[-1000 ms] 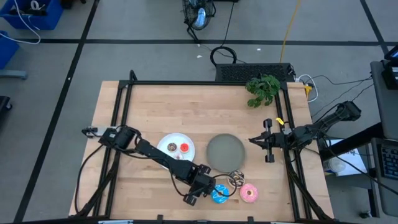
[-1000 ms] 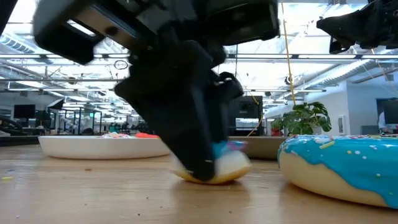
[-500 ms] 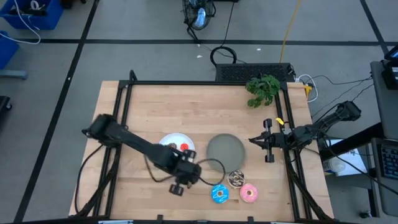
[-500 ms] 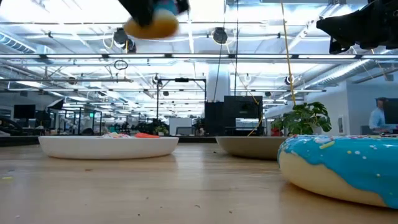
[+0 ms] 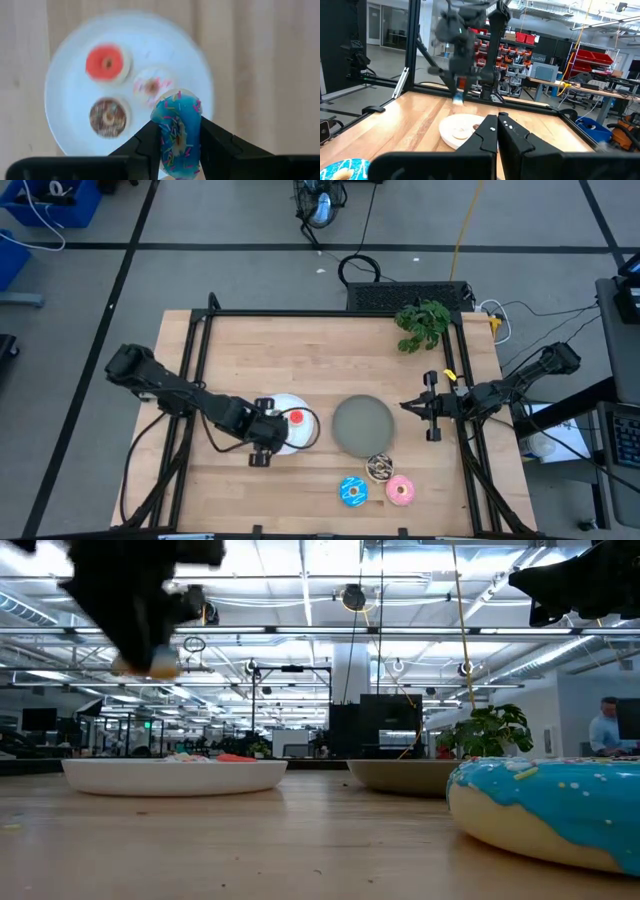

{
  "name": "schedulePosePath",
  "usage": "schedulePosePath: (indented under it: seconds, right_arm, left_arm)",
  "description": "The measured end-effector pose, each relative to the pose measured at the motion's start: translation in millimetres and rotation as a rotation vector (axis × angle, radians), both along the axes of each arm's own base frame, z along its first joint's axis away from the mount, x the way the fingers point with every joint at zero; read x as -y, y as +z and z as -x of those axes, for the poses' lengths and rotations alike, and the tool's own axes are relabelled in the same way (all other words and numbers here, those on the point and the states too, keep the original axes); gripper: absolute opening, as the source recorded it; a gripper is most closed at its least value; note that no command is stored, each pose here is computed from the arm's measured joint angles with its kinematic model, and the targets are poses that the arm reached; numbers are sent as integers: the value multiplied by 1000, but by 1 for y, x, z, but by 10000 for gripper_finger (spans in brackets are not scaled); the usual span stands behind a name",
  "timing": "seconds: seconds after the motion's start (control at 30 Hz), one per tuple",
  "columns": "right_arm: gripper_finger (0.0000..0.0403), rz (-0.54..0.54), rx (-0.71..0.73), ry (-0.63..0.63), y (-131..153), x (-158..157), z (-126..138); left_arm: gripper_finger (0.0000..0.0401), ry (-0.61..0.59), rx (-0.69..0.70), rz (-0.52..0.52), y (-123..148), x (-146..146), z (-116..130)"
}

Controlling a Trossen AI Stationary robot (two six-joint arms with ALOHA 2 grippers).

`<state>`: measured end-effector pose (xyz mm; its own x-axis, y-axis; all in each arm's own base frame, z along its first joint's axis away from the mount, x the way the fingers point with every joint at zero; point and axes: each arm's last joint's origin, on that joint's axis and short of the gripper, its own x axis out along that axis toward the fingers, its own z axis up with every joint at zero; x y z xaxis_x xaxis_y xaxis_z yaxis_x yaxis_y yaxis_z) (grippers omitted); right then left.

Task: Pick & Place donuts
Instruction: Put the small blue donut on the white plate

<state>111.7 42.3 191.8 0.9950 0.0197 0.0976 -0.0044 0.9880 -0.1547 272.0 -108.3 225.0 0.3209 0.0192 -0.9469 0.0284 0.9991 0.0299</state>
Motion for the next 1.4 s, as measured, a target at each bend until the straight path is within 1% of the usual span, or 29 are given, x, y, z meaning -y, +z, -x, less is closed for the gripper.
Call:
schedulePosePath:
  seconds: [0.1, 0.17, 0.3, 0.5, 0.7, 0.9, 1.0, 1.27, 1.4]
  right_arm:
    - [0, -1, 2, 0, 0, 0, 0]
    - [0, -4, 8, 0, 1, 0, 0]
    - [0, -4, 7, 0, 1, 0, 0]
    - [0, -4, 7, 0, 1, 0, 0]
    - [0, -4, 6, 0, 1, 0, 0]
    - [0, -4, 7, 0, 1, 0, 0]
    - [0, -13, 7, 1, 1, 0, 0]
    - [0, -15, 6, 1, 1, 0, 0]
    - [0, -16, 6, 1, 1, 0, 0]
  left_arm:
    - [112, 37, -29, 11, -21, -9, 8]
    - [113, 53, -29, 42, -29, -13, 10]
    - [107, 69, -34, 70, -45, -19, 13]
    - [102, 82, -42, 61, -55, -24, 17]
    - [102, 69, -18, 58, -63, -25, 19]
    - [105, 80, -37, 50, -74, -28, 26]
    - [123, 80, -32, 52, -79, -28, 28]
    - [217, 87, -8, 52, -73, -27, 23]
    - [251, 83, -2, 64, -69, -26, 21]
